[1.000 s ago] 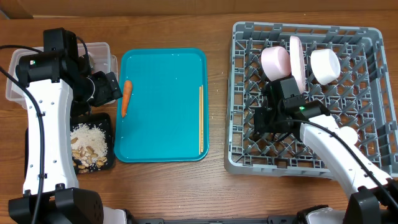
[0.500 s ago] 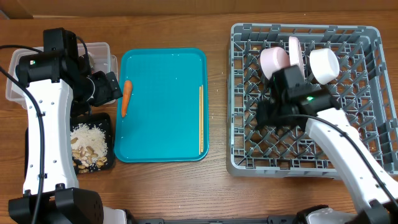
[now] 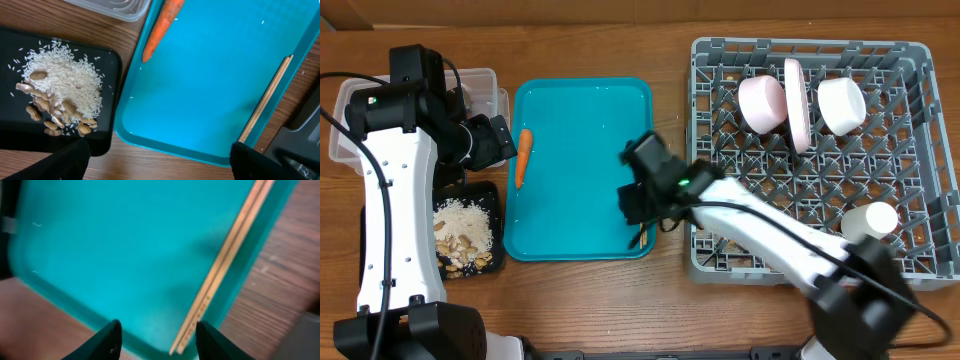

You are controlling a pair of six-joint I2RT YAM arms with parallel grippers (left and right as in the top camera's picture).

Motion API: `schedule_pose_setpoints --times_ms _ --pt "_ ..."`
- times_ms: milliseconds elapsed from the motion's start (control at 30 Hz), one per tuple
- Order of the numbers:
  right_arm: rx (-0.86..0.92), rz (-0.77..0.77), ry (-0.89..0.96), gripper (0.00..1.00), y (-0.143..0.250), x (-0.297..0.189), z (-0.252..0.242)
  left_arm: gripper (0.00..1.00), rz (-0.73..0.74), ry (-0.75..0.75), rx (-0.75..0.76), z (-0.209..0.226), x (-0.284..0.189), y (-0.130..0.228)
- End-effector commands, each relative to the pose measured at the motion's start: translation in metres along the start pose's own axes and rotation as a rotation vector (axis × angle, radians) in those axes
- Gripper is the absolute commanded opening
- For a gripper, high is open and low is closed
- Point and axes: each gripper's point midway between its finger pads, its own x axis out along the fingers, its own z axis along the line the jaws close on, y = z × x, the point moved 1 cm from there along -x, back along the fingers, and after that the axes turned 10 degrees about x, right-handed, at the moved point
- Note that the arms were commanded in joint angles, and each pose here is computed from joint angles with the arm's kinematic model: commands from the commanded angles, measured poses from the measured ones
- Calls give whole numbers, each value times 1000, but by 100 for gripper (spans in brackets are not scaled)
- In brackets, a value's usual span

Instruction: Sort waste into correct bins and load items into the dishwasher

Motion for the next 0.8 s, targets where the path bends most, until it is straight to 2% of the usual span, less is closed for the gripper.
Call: schedule_pose_setpoints --times_ms 0,200,767 --pt "65 -24 67 50 -4 28 -8 91 5 -5 26 -1 2 1" --pt "87 -4 114 48 0 53 -19 91 5 -6 26 -1 2 1" --pt "122 65 125 46 16 74 -25 92 6 -6 26 -1 2 1"
